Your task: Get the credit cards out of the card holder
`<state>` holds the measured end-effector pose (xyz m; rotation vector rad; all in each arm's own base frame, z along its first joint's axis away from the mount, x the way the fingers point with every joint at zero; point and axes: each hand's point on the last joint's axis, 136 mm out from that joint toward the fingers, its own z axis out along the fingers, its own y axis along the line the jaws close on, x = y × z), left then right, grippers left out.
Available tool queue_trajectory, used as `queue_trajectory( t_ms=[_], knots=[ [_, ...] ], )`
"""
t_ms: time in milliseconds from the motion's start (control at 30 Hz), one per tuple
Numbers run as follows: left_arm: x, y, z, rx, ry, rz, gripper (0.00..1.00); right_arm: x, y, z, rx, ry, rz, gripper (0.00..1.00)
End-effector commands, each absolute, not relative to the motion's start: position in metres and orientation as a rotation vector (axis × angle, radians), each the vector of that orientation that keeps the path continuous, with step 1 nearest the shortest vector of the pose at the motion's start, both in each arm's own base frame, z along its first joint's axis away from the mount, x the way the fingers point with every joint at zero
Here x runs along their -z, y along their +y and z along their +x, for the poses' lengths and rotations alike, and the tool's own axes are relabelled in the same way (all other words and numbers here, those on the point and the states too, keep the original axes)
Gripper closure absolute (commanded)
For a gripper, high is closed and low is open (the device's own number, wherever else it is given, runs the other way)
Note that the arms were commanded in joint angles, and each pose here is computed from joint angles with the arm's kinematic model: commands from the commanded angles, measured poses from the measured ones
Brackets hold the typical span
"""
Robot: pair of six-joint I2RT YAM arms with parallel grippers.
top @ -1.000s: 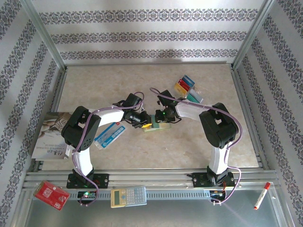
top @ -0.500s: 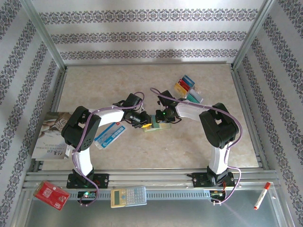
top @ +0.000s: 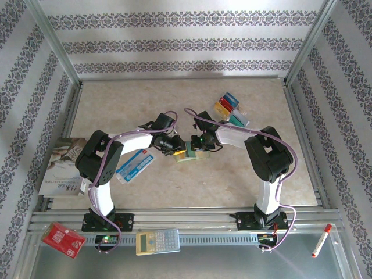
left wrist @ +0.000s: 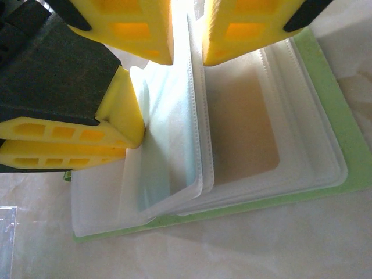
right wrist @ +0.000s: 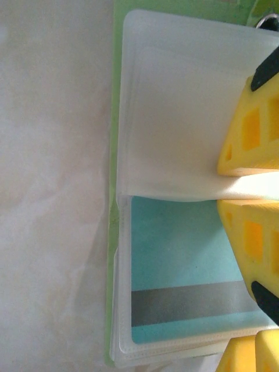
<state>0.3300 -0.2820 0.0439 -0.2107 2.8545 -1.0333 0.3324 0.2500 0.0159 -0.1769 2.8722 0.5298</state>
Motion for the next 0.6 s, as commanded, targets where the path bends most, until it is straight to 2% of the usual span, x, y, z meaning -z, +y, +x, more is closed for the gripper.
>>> queue_trajectory(
  t_ms=[0, 100, 300, 567],
  knots=[
    [-0.058, -0.290, 0.337, 1.069, 2.809, -0.174, 0.81, 0.017, 0.231, 0.309, -0.419, 2.997, -0.155, 0.79],
    [-0.059, -0.290, 0.338, 1.067, 2.806, -0.176, 0.84, 0.017, 0.231, 0.309, -0.420, 2.998, -0.154, 0.79],
    [-0.062, -0.268, 0.339, 0.902, 2.794, -0.208, 0.81, 0.018, 0.231, 0.309, -0.420, 2.999, -0.155, 0.80],
    [-0.075, -0.282, 0.345, 1.015, 2.738, -0.189, 0.80, 0.019, 0.232, 0.309, -0.422, 2.999, -0.154, 0.80]
  ],
)
